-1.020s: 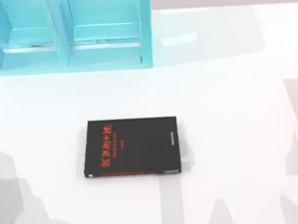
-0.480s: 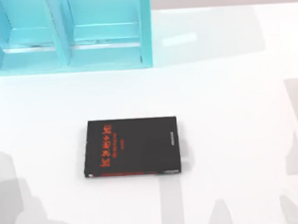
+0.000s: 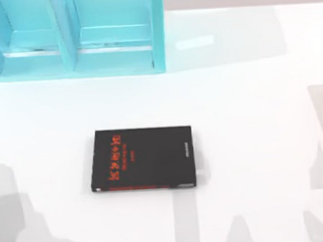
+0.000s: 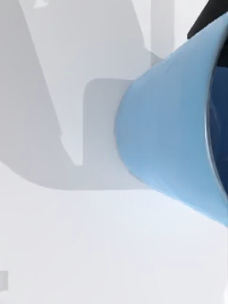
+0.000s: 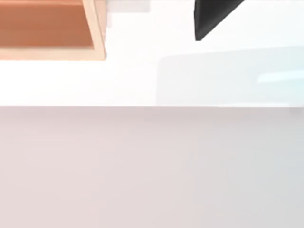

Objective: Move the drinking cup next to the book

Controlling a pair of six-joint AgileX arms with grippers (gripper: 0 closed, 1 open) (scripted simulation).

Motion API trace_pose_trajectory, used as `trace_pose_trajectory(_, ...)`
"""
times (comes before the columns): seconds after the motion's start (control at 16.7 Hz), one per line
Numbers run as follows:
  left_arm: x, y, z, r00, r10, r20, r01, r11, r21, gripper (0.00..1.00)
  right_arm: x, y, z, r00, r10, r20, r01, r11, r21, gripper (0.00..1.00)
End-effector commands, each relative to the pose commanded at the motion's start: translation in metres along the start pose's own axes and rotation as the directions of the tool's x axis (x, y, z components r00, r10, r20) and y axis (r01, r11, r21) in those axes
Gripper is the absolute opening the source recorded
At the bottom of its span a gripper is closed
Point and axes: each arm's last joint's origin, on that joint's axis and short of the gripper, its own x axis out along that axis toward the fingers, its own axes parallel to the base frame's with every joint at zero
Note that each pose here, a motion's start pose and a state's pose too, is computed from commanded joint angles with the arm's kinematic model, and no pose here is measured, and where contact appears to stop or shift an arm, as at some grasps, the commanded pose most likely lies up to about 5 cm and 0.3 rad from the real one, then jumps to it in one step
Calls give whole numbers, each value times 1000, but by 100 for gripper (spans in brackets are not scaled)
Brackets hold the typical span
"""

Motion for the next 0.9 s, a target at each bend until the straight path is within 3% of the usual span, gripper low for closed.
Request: trace_pose_trajectory(0.9, -51, 0, 0, 1000, 5, -2, -5, 1000, 2, 0, 0, 0, 0, 1000, 0, 0, 0, 1000, 0, 100)
